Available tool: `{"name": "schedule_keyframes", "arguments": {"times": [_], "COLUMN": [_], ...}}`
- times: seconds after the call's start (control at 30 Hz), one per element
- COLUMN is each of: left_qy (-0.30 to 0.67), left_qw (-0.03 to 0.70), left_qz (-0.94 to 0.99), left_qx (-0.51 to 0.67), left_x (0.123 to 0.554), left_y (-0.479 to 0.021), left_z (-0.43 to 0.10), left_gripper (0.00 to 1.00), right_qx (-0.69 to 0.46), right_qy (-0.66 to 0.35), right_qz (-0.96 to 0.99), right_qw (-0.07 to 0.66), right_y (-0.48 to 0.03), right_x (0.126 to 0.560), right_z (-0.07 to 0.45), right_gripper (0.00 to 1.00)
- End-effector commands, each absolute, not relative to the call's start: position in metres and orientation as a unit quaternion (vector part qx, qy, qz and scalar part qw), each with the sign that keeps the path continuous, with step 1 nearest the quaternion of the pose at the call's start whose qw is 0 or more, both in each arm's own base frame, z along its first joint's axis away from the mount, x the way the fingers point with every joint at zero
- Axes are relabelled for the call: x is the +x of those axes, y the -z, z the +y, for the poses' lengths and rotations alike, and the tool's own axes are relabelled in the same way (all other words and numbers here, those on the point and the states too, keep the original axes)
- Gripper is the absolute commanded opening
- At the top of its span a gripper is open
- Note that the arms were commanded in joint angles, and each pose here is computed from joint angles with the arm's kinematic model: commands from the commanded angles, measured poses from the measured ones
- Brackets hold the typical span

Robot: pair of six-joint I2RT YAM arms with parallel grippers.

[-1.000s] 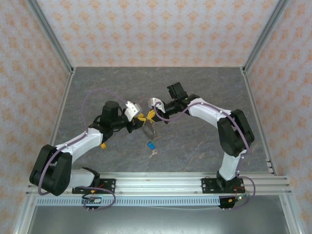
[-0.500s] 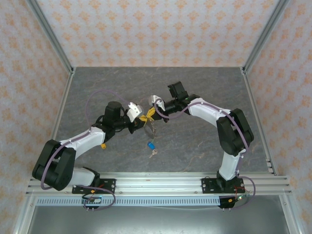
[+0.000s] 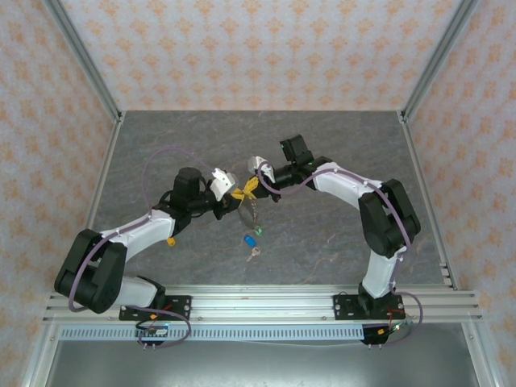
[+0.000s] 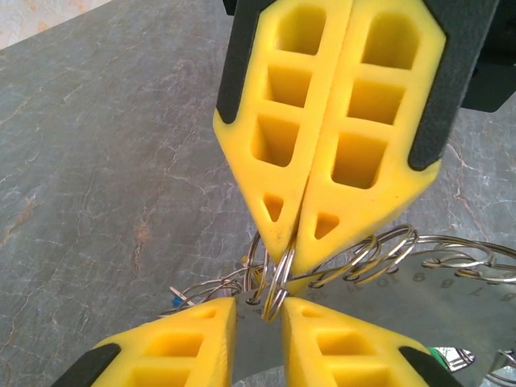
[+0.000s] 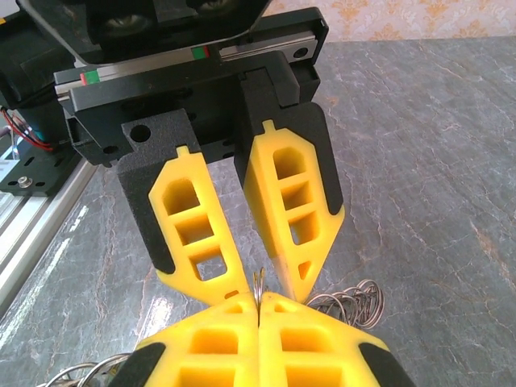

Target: Put the keys on the keyring

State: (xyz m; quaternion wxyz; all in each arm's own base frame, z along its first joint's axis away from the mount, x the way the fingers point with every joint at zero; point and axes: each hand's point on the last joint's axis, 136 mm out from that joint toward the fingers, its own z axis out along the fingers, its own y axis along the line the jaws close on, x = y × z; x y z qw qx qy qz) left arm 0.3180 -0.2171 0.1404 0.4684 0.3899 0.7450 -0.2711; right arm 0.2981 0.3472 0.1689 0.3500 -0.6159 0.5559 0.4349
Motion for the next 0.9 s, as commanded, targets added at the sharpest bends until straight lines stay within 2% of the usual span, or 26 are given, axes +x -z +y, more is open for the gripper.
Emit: {"name": "schedule_keyframes", "arguments": {"times": [0.0,0.37,0.57,0.6,0.63,0.67,0.83,0.87], "left_qy": [0.268,0.301,0.291,0.288,0.287,0.287,0.287,0.285], "left_qw": [0.515,0.506,0.499,0.501,0.503,0.505,0.511,0.509], "left_qz": [0.717,0.706,0.715,0.715,0.715,0.714,0.708,0.708], "left_qx": [0.384,0.395,0.394,0.393,0.392,0.391,0.394,0.398], "left_x": [0.322,0.319,0.320,0.320,0.320,0.321,0.321,0.321], "left_y": [-0.164,-0.170,-0.164,-0.163,-0.163,-0.164,-0.172,-0.172], "left_z": [-0.219,-0.229,-0.226,-0.225,-0.224,-0.224,-0.225,-0.225], "left_gripper": [0.22,0.22,0.15,0.11,0.03,0.00,0.00,0.00], "right_qx": [-0.615,-0.612,-0.613,-0.613,-0.612,-0.612,-0.613,-0.614], "right_qy": [-0.463,-0.469,-0.474,-0.475,-0.475,-0.475,-0.460,-0.454], "right_qz": [0.529,0.524,0.516,0.516,0.515,0.517,0.533,0.537], "right_qw": [0.357,0.362,0.366,0.365,0.365,0.364,0.359,0.360], "right_y": [-0.179,-0.182,-0.187,-0.187,-0.187,-0.186,-0.180,-0.179], "right_x": [0.291,0.292,0.289,0.288,0.288,0.288,0.286,0.285], "right_z": [0.347,0.346,0.346,0.346,0.346,0.345,0.341,0.340], "right_gripper": [0.00,0.00,0.00,0.00,0.00,0.00,0.00,0.03]}}
